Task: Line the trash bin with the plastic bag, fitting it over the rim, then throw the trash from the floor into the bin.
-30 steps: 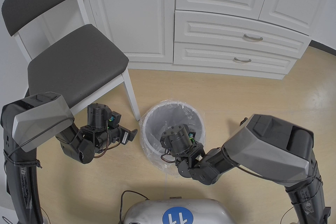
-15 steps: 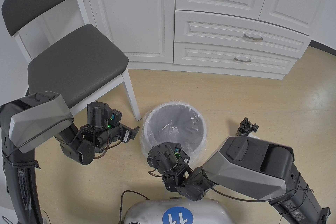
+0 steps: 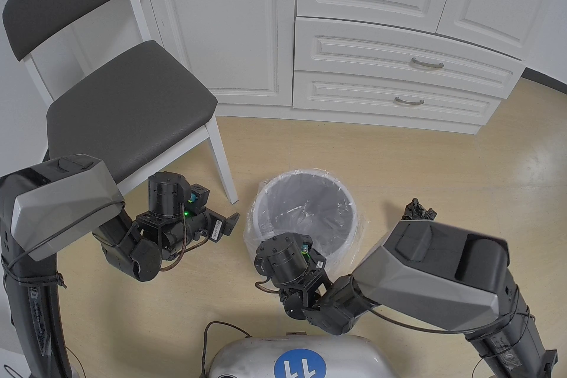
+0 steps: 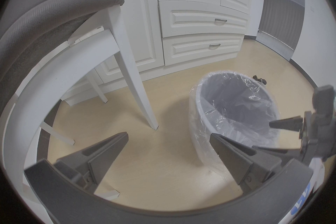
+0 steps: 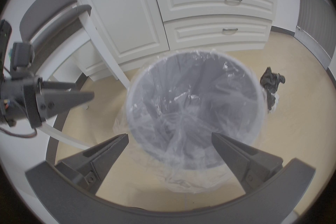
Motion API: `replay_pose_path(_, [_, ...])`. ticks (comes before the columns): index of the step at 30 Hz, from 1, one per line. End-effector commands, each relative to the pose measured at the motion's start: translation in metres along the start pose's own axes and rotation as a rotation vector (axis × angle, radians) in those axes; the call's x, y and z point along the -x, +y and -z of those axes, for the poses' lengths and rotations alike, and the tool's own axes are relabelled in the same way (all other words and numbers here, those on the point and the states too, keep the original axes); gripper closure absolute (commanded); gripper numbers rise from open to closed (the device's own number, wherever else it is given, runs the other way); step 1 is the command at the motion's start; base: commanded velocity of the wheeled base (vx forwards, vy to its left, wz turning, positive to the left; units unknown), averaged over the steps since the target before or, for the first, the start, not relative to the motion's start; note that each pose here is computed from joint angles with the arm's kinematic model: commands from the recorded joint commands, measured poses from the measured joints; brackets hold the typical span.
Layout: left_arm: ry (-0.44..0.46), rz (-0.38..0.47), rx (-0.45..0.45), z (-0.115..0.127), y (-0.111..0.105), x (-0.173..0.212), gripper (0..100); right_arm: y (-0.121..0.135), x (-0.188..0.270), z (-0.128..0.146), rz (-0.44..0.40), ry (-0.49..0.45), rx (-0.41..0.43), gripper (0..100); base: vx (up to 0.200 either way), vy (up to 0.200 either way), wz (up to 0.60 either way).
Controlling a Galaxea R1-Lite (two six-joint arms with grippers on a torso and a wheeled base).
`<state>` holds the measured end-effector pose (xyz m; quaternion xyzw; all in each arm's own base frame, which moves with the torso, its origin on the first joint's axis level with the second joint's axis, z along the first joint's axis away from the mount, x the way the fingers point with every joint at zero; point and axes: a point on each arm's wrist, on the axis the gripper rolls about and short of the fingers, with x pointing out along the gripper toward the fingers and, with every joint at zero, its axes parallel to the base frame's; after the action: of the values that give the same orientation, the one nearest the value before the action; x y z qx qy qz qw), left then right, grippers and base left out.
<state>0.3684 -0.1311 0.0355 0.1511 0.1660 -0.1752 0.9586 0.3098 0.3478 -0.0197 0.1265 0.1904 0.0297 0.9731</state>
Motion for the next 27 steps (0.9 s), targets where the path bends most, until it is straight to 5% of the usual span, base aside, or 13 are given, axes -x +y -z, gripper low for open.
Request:
replay_pose_path(1, [-0.024,0.001,0.000,-0.010,0.002,0.014,0,-0.005,0.027,-0.050,-0.014,-0.047,-0.001,0,0.000,0.000,0.00])
replay_pose_path(10, [-0.049,0.043,-0.018,-0.022,-0.012,0.036,0,-0.038,0.076,-0.108,0.002,-0.085,0.125,0,0.000,0.000,0.00])
replay_pose_path(18, [-0.176,0.150,-0.029,-0.056,-0.022,0.093,0,-0.093,0.142,-0.150,0.032,-0.121,0.294,0,0.000,0.000,0.00])
replay_pose_path(21, [-0.229,0.147,-0.024,-0.067,-0.015,0.114,0,-0.113,0.190,-0.186,0.011,-0.228,0.303,0,0.000,0.000,0.00])
replay_pose_path(27, [-0.292,0.131,-0.010,-0.083,-0.002,0.110,0,-0.143,0.233,-0.204,0.035,-0.311,0.395,0,0.000,0.000,0.00])
